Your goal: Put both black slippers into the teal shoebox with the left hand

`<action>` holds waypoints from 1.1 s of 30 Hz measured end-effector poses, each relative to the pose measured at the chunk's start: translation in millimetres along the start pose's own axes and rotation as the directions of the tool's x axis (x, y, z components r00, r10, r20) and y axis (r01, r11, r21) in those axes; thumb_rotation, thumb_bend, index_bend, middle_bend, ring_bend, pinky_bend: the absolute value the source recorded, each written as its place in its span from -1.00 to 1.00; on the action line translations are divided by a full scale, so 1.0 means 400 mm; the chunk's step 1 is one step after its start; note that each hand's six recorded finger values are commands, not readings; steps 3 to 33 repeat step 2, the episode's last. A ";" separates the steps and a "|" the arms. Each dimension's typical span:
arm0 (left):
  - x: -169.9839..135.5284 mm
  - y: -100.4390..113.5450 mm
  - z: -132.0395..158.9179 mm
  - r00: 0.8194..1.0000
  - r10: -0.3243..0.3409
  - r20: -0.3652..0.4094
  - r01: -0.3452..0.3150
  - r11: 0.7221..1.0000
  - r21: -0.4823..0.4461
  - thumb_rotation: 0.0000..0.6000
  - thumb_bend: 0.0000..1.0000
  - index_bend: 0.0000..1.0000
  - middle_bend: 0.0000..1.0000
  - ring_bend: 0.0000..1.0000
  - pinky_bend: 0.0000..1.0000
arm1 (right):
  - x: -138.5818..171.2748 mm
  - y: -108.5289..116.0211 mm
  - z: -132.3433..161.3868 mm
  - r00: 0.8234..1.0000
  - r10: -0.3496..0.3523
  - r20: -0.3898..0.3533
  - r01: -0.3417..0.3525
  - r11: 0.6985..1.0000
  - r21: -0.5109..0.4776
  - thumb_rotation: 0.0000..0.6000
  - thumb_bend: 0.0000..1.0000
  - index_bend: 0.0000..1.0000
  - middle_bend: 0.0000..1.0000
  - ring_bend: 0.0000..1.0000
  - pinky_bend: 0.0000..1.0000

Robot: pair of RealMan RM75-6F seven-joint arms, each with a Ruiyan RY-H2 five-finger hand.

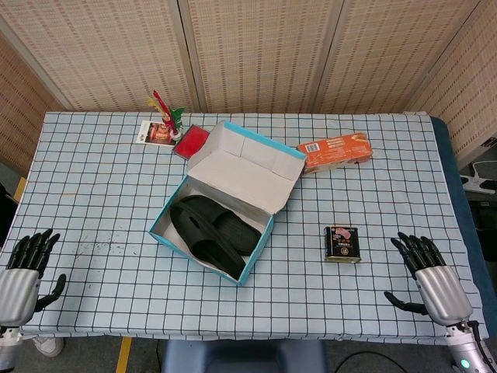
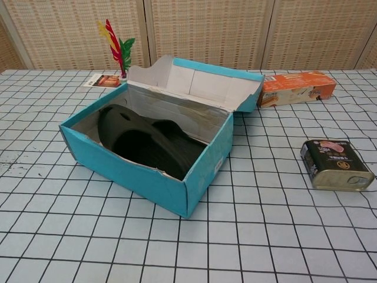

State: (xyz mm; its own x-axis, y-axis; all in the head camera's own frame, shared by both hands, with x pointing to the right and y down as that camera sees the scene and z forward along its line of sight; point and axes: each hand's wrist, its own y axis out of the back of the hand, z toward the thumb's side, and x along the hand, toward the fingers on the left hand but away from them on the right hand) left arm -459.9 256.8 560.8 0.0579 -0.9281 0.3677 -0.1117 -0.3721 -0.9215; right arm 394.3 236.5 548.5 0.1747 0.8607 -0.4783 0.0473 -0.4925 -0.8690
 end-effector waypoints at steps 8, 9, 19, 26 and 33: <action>-0.012 0.000 -0.010 1.000 -0.011 -0.012 0.011 1.000 -0.009 1.00 -0.12 -1.00 -1.00 -1.00 -0.91 | -0.001 0.000 0.000 1.000 -0.009 0.009 0.009 1.000 0.010 0.50 -0.75 -1.00 -1.00 -1.00 -1.00; -0.012 0.000 -0.010 1.000 -0.011 -0.012 0.011 1.000 -0.009 1.00 -0.12 -1.00 -1.00 -1.00 -0.91 | -0.001 0.000 0.000 1.000 -0.009 0.009 0.009 1.000 0.010 0.50 -0.75 -1.00 -1.00 -1.00 -1.00; -0.012 0.000 -0.010 1.000 -0.011 -0.012 0.011 1.000 -0.009 1.00 -0.12 -1.00 -1.00 -1.00 -0.91 | -0.001 0.000 0.000 1.000 -0.009 0.009 0.009 1.000 0.010 0.50 -0.75 -1.00 -1.00 -1.00 -1.00; -0.012 0.000 -0.010 1.000 -0.011 -0.012 0.011 1.000 -0.009 1.00 -0.12 -1.00 -1.00 -1.00 -0.91 | -0.001 0.000 0.000 1.000 -0.009 0.009 0.009 1.000 0.010 0.50 -0.75 -1.00 -1.00 -1.00 -1.00; -0.012 0.000 -0.010 1.000 -0.011 -0.012 0.011 1.000 -0.009 1.00 -0.12 -1.00 -1.00 -1.00 -0.91 | -0.001 0.000 0.000 1.000 -0.009 0.009 0.009 1.000 0.010 0.50 -0.75 -1.00 -1.00 -1.00 -1.00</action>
